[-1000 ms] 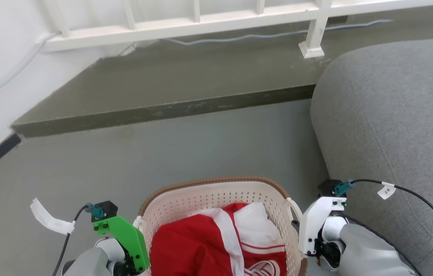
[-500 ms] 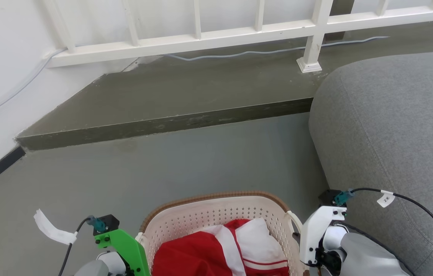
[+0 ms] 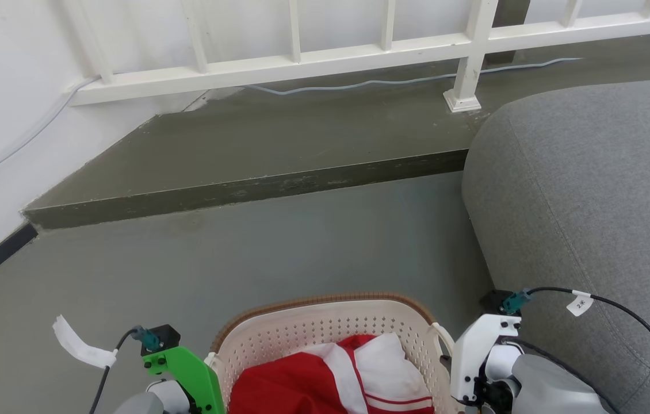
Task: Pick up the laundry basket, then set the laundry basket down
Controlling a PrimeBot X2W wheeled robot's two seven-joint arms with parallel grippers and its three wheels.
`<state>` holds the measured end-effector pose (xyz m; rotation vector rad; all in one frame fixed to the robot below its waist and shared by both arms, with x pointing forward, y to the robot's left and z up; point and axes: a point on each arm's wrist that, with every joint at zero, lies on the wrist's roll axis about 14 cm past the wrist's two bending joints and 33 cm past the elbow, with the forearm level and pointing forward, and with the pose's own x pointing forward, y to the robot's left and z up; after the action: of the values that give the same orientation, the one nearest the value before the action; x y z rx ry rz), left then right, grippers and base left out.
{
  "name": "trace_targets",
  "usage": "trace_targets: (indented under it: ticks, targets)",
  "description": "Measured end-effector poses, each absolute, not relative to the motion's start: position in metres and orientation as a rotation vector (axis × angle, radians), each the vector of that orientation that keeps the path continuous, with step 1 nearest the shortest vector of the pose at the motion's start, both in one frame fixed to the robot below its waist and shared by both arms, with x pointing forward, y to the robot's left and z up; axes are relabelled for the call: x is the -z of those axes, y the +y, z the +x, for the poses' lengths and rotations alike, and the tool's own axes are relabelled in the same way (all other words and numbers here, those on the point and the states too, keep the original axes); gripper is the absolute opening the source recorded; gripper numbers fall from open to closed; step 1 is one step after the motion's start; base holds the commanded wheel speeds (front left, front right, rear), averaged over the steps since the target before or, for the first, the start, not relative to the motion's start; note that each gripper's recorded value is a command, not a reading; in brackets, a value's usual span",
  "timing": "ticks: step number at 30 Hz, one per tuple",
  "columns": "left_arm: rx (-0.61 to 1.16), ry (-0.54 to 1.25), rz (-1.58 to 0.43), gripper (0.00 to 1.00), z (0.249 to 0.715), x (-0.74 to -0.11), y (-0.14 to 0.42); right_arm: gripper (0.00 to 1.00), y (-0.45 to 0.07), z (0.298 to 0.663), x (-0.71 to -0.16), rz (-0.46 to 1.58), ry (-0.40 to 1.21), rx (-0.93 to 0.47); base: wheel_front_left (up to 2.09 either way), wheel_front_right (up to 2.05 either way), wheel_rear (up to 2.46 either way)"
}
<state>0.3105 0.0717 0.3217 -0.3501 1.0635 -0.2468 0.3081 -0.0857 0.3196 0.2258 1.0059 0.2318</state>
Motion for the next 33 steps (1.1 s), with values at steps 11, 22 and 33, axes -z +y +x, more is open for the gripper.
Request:
trace_targets:
  ticks: [11, 22, 33]
  targets:
    - [0.250, 1.071, -0.345, 0.00, 0.3091, -0.3207, 0.0711, 0.00, -0.0863, 0.3077, -0.3190, 0.232, 1.009, -0.223, 0.00, 0.00, 0.00]
    - [0.242, 1.078, -0.352, 0.00, 0.3079, -0.3197, 0.0713, 0.00, -0.0861, 0.3075, -0.3187, 0.236, 1.011, -0.221, 0.00, 0.00, 0.00]
    - [0.246, 1.082, -0.346, 0.00, 0.3074, -0.3189, 0.0706, 0.00, -0.0870, 0.3074, -0.3181, 0.244, 1.014, -0.210, 0.00, 0.00, 0.00]
